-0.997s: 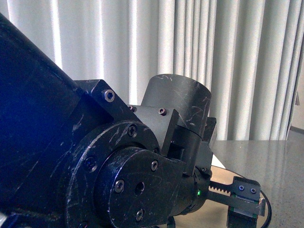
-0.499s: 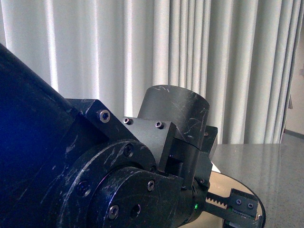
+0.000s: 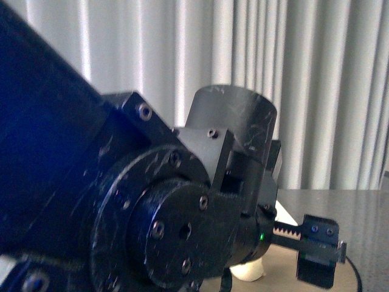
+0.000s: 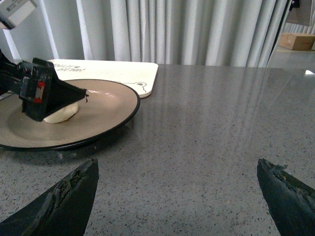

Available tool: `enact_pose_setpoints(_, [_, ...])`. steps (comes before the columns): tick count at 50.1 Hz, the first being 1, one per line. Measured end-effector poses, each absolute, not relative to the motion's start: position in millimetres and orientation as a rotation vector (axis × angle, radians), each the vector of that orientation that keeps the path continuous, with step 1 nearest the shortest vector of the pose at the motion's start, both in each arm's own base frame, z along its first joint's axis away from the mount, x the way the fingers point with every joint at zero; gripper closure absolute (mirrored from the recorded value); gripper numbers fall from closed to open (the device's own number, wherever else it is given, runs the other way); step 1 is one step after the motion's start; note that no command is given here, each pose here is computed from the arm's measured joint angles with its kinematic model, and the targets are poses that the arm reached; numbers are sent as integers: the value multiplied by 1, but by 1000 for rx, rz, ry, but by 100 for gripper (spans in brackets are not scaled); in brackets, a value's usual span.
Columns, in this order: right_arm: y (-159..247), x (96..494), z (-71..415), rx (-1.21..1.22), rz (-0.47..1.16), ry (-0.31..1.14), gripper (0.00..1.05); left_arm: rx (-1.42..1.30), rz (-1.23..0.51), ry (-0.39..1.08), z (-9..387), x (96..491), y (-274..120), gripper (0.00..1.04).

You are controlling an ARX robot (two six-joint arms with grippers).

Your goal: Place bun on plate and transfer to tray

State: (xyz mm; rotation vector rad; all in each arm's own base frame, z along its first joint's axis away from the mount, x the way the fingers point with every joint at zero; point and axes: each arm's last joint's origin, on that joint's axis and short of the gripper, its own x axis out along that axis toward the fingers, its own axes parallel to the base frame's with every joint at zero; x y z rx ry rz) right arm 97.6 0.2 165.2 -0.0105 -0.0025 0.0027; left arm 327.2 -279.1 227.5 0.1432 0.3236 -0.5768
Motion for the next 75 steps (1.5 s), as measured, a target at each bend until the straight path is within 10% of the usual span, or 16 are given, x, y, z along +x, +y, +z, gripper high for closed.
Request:
enact_pose_setpoints(19, [0, 98, 165, -10, 3, -2, 9, 3, -345, 275, 268, 371, -209, 7])
enact_pose_setpoints(29, [0, 98, 165, -10, 3, -2, 9, -116, -19, 293, 269, 406, -108, 7])
enact_pose_setpoints(44, [0, 98, 165, -10, 3, -2, 9, -219, 129, 208, 285, 376, -16, 7])
enact_pose_setpoints(75, [0, 98, 165, -10, 2, -2, 9, -9, -1, 9, 204, 235, 0, 101])
